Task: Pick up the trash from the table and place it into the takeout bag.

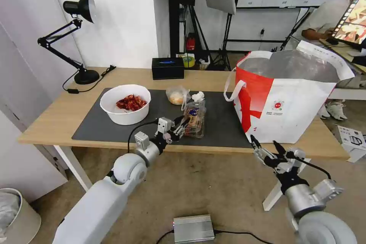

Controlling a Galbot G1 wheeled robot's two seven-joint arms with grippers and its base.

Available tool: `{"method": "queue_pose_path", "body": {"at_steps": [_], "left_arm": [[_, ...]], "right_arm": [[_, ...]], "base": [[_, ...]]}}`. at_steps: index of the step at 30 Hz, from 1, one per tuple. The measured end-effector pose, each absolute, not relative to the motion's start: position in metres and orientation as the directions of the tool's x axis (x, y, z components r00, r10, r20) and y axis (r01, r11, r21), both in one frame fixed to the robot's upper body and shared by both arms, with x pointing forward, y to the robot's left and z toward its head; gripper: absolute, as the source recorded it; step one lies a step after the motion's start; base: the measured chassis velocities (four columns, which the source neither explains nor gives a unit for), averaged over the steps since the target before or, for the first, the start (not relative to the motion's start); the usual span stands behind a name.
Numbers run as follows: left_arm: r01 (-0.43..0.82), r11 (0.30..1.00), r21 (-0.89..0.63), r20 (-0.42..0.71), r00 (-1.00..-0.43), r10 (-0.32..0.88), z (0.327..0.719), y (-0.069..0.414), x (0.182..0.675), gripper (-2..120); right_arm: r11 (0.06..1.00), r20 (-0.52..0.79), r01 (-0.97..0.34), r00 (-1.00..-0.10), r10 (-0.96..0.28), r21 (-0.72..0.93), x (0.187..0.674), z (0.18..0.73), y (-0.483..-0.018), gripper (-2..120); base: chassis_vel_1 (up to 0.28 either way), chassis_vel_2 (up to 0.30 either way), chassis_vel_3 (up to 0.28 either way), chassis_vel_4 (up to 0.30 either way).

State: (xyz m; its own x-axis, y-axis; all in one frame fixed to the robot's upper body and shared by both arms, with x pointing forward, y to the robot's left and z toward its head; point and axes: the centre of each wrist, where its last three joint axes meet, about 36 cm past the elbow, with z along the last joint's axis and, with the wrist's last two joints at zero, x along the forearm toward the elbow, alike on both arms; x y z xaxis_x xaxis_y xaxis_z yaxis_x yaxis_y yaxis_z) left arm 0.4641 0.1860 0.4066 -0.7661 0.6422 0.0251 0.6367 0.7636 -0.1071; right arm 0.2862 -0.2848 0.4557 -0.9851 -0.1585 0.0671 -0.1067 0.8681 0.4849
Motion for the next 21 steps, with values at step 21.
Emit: {"method": "queue_pose_path", "body": {"at_steps": [21], "left_arm": [[0.687,0.727,-0.006,0.065,-0.725,0.685,0.401,0.17,0.484,0]], "right_arm": [[0.694,0.063,-0.092,-0.979,-0.195,0.714,0.37,0.444,-0.264,100]], "base": [[0.0,0.0,0.0,0.0]]}}
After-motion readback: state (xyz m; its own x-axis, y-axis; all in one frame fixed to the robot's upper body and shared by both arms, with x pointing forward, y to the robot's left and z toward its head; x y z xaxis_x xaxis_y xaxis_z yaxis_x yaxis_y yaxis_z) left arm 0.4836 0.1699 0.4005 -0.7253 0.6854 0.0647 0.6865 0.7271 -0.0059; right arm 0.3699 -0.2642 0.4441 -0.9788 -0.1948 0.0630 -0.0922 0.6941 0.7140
